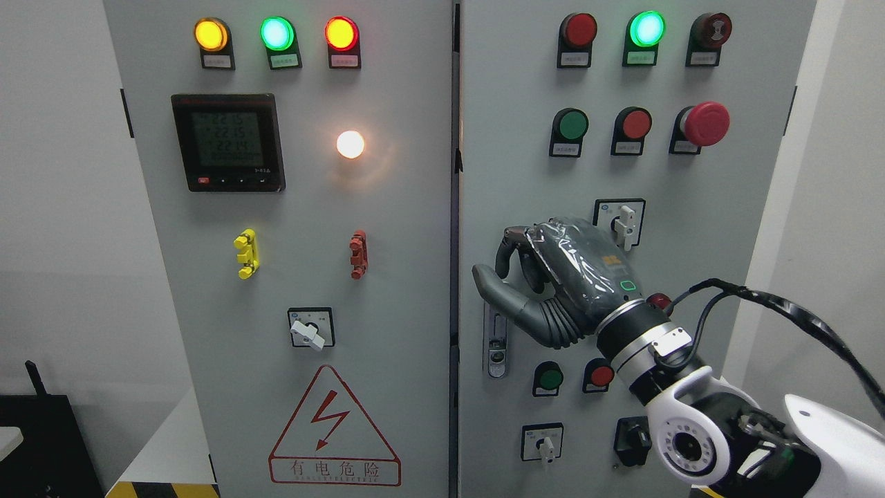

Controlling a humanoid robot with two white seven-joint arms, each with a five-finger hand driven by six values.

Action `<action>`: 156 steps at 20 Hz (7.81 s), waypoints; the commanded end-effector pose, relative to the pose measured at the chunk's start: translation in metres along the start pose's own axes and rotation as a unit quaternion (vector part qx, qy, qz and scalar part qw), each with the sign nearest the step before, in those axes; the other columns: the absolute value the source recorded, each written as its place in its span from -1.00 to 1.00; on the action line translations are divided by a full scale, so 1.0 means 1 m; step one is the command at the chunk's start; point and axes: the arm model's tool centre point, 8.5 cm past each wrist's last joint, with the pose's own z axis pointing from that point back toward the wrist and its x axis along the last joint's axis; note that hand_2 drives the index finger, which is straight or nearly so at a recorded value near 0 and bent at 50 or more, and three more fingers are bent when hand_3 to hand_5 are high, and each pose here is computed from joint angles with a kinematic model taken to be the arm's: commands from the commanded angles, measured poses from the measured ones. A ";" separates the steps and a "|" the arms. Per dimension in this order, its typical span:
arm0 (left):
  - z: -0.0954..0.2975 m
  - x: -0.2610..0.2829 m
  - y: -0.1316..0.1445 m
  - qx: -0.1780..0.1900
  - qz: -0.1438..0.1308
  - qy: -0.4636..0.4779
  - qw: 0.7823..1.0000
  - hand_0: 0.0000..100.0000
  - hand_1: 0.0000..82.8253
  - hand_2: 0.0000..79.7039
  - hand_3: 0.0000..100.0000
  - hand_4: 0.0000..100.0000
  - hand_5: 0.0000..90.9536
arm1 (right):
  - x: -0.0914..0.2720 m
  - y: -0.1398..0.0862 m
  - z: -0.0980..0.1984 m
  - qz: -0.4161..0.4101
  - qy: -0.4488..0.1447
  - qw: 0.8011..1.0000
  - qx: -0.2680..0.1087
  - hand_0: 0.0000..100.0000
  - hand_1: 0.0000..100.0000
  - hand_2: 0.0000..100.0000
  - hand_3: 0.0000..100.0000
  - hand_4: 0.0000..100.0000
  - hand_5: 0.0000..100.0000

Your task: Release door handle

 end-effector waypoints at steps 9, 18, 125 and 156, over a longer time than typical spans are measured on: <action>0.001 -0.009 0.000 -0.001 0.001 0.000 1.000 -0.76 -0.06 -1.00 -1.00 -1.00 -1.00 | 0.013 -0.019 0.003 0.015 -0.039 0.997 -0.065 0.02 -0.67 0.21 1.00 0.92 1.00; 0.001 -0.009 0.000 -0.001 0.001 0.000 1.000 -0.76 -0.06 -1.00 -1.00 -1.00 -1.00 | 0.015 -0.035 0.010 0.033 -0.052 0.991 -0.119 0.00 -0.64 0.33 1.00 0.91 1.00; 0.001 -0.010 0.000 -0.001 0.001 0.001 1.000 -0.76 -0.06 -1.00 -1.00 -1.00 -1.00 | -0.099 0.321 0.753 -0.174 0.834 0.505 0.139 0.04 -0.57 -0.48 -0.09 -0.26 -0.11; 0.001 -0.009 0.000 -0.001 0.000 0.000 1.000 -0.76 -0.06 -1.00 -1.00 -1.00 -1.00 | 0.059 0.405 0.769 -0.418 0.817 0.263 0.298 -0.12 -0.92 -1.00 -1.00 -1.00 -1.00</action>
